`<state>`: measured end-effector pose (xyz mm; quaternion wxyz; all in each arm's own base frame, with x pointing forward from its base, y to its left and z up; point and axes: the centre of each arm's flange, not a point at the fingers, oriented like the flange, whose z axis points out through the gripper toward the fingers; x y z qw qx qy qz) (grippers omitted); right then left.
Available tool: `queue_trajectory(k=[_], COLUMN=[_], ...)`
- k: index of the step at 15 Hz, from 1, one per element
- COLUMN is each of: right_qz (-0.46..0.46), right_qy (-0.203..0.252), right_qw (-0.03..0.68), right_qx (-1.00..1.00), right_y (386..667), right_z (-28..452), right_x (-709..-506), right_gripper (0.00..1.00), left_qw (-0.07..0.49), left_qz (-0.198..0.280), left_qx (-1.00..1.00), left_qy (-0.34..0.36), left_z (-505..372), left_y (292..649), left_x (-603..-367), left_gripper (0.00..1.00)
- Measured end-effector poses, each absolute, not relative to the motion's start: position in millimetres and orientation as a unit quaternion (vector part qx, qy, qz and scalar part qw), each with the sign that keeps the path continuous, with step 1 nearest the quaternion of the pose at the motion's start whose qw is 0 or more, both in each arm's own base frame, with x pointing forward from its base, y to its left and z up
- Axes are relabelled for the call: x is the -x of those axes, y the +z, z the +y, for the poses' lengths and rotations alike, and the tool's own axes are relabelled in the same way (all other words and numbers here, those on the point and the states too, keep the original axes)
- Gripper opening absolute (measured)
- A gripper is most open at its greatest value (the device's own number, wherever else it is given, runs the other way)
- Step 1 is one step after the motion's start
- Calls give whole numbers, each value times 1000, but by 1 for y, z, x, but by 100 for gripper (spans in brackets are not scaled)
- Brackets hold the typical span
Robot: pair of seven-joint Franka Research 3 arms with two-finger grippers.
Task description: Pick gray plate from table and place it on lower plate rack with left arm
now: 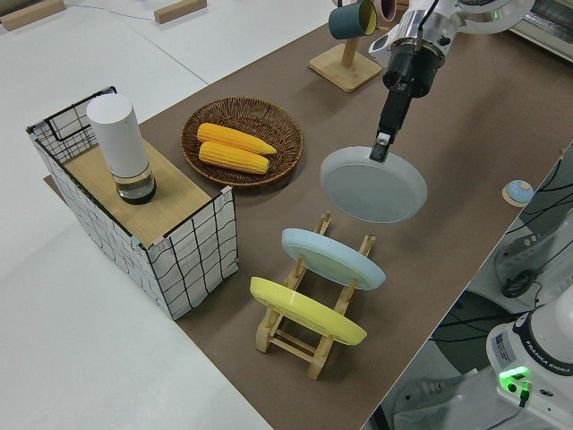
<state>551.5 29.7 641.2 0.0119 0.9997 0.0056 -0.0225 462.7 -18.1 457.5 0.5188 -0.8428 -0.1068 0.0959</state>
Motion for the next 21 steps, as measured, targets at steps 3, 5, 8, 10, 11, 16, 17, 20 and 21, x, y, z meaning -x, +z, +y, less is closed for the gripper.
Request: queue_trajectory(k=[3, 5, 8, 10, 11, 16, 17, 20, 21], right_qz=[6, 6, 6, 6, 6, 6, 6, 6, 6], right_qy=[-22, -22, -22, -22, -22, -22, -22, -22, -22], right_qw=[12, 12, 12, 12, 12, 12, 12, 12, 12], right_qx=[-1000, -1000, -1000, -1000, -1000, -1000, -1000, -1000, -1000], right_y=[641, 641, 641, 641, 641, 641, 641, 641, 641], right_z=[30, 30, 30, 30, 30, 30, 30, 30, 30], right_x=[-551, -551, -551, -551, -551, -551, -551, -551, -551], right_gripper=[99, 99, 99, 99, 99, 99, 99, 99, 99], left_qw=[524, 527, 531, 533, 534, 533, 532, 528, 527], left_qz=[-111, -115, -120, -120, -119, -113, -112, -110, -109], left_qx=[839, 837, 833, 831, 831, 832, 833, 836, 836], left_qy=[98, 98, 100, 104, 105, 107, 106, 102, 103], left_z=[-18, -18, -19, -19, -19, -21, -22, -23, -23], left_y=[448, 442, 430, 422, 419, 408, 406, 402, 401], left_x=[-464, -465, -466, -466, -466, -470, -471, -473, -473], left_gripper=[2, 2, 2, 2, 2, 2, 2, 2, 2])
